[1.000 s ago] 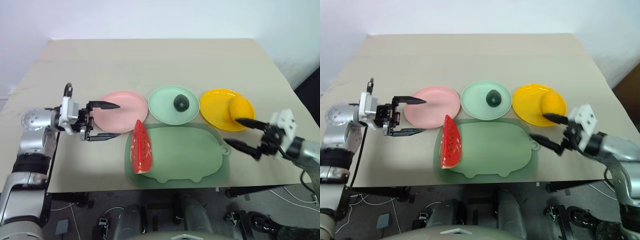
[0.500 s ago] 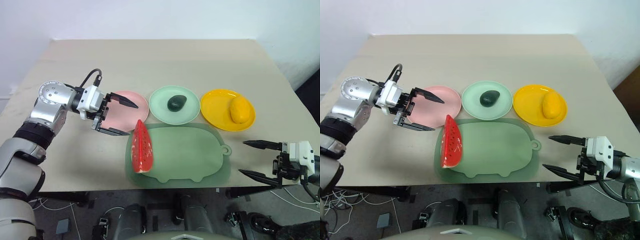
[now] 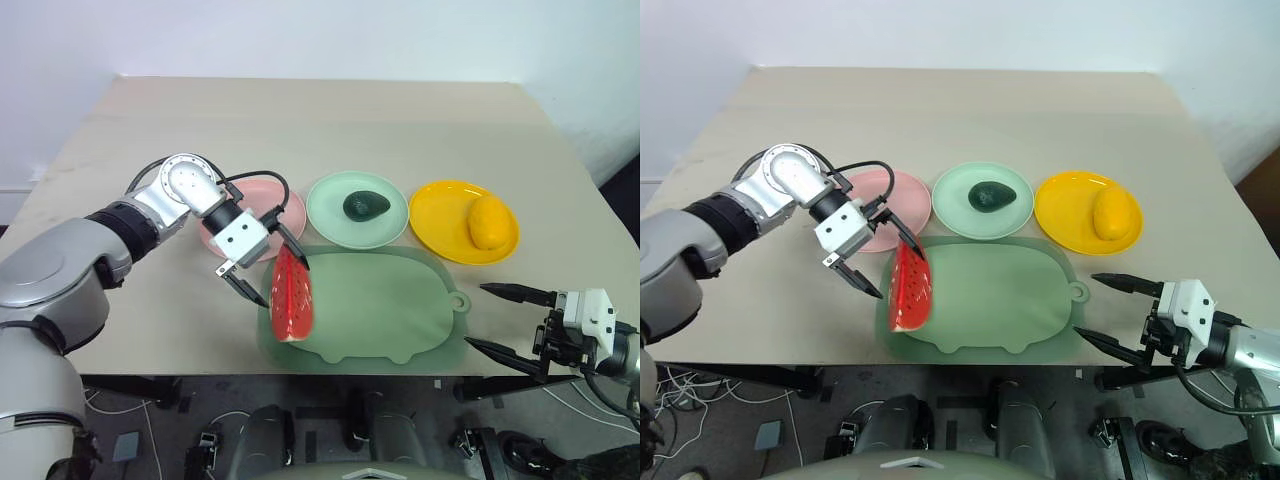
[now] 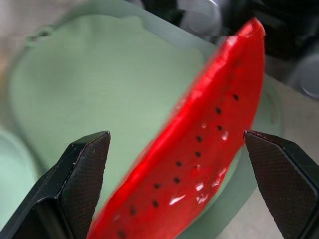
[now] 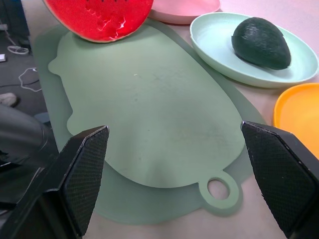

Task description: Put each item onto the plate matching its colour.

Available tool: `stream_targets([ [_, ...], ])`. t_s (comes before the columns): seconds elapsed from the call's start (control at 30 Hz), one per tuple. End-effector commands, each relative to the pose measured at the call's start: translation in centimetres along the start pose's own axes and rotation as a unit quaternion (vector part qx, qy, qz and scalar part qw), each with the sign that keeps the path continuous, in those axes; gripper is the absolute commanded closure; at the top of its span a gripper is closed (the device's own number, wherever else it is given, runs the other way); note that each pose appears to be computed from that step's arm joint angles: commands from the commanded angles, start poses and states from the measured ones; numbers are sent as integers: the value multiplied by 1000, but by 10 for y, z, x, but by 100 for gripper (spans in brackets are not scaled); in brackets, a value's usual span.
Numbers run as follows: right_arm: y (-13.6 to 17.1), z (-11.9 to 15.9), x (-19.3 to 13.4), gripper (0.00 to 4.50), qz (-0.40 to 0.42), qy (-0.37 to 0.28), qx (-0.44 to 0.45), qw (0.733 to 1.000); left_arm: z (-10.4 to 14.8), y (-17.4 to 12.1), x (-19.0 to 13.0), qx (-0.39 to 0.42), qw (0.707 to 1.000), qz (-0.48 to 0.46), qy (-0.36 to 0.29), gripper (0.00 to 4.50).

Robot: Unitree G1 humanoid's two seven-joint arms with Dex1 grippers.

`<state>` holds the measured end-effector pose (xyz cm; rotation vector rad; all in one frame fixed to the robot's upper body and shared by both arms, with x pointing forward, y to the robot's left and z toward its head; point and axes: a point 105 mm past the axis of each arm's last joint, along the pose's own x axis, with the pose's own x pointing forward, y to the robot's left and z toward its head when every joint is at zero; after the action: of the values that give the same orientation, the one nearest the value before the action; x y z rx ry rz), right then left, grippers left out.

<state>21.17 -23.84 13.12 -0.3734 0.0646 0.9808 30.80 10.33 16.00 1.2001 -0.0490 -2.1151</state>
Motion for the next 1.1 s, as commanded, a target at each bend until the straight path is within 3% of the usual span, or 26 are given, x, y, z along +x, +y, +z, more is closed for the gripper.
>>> stream_targets([
  [0.03,3,12,2,3,-11,-19,-9,1000,-4,0,0,29,999,-31,34,0],
  [0.2,5,12,2,3,-22,-18,1,1000,-15,-2,4,27,996,-53,63,0],
  [0.5,4,12,7,3,-28,-18,7,999,-13,3,16,16,999,-39,33,0],
  [0.6,2,13,8,0,-29,-18,6,999,-15,0,18,8,999,-41,32,58],
  [0.67,0,14,9,0,-32,-18,5,999,-17,-3,19,2,998,-47,33,133],
  [0.73,-2,14,9,0,-34,-19,4,999,-18,-7,22,3,998,-52,30,175],
  [0.87,-4,15,10,0,-33,-20,4,999,-9,3,18,-13,1000,-10,-3,181],
  [1.1,-6,15,13,0,-31,-23,8,999,16,43,-23,-51,990,116,-68,181],
])
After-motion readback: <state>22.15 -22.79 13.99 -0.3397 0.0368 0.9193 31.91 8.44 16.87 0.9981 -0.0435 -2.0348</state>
